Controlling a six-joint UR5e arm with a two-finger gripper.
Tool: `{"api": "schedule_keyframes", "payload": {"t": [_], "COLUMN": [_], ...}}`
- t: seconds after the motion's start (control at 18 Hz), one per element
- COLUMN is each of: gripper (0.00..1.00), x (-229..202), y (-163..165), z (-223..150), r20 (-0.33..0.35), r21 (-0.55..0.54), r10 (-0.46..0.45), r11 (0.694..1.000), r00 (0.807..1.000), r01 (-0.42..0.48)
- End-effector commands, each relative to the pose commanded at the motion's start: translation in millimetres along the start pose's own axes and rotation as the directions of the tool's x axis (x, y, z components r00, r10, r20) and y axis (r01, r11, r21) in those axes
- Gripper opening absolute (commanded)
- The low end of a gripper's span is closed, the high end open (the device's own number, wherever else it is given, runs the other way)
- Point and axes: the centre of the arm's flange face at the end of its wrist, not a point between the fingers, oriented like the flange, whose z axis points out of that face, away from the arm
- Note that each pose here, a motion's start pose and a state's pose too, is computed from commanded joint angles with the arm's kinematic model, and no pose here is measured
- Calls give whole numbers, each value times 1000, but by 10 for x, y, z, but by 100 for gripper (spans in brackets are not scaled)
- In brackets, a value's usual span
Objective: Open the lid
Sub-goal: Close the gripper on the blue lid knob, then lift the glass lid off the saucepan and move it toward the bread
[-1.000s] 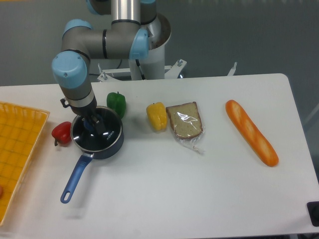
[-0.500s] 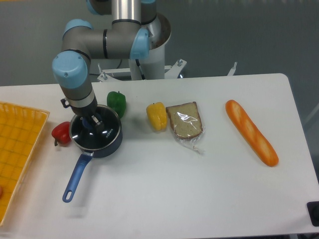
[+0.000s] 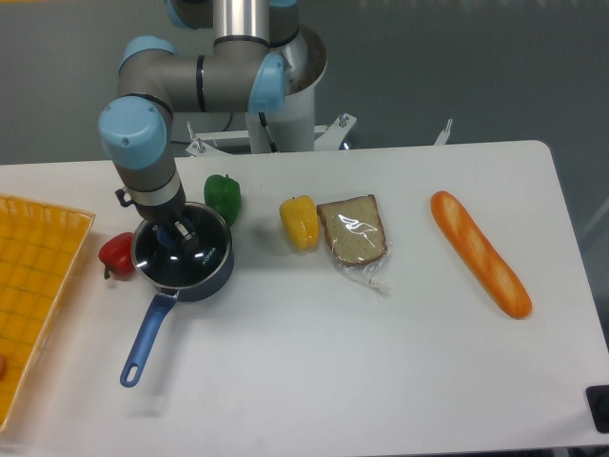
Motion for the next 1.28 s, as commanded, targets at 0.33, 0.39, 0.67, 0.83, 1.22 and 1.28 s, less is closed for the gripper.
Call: {"api": "schedule_keyframes", "payload": {"t": [0.33, 0.39, 0.67, 0.83, 1.22, 1.28], "gripper": [57, 57, 57, 57, 56, 56], "x": [-220, -262, -565, -807, -1173, -1231], "y": [-9, 18, 164, 314, 645, 683], "z": [-315, -382, -682, -824, -864, -864], "r20": [12, 20, 24, 45, 55, 56], "r21": [9, 15, 14, 24, 16, 15], "r10": [-6, 7, 67, 89, 189, 207], "r11": [1000, 1000, 998, 996, 982, 978], "r00": [1000, 1000, 997, 995, 980, 977], "r01": [5, -7, -67, -90, -190, -208]}}
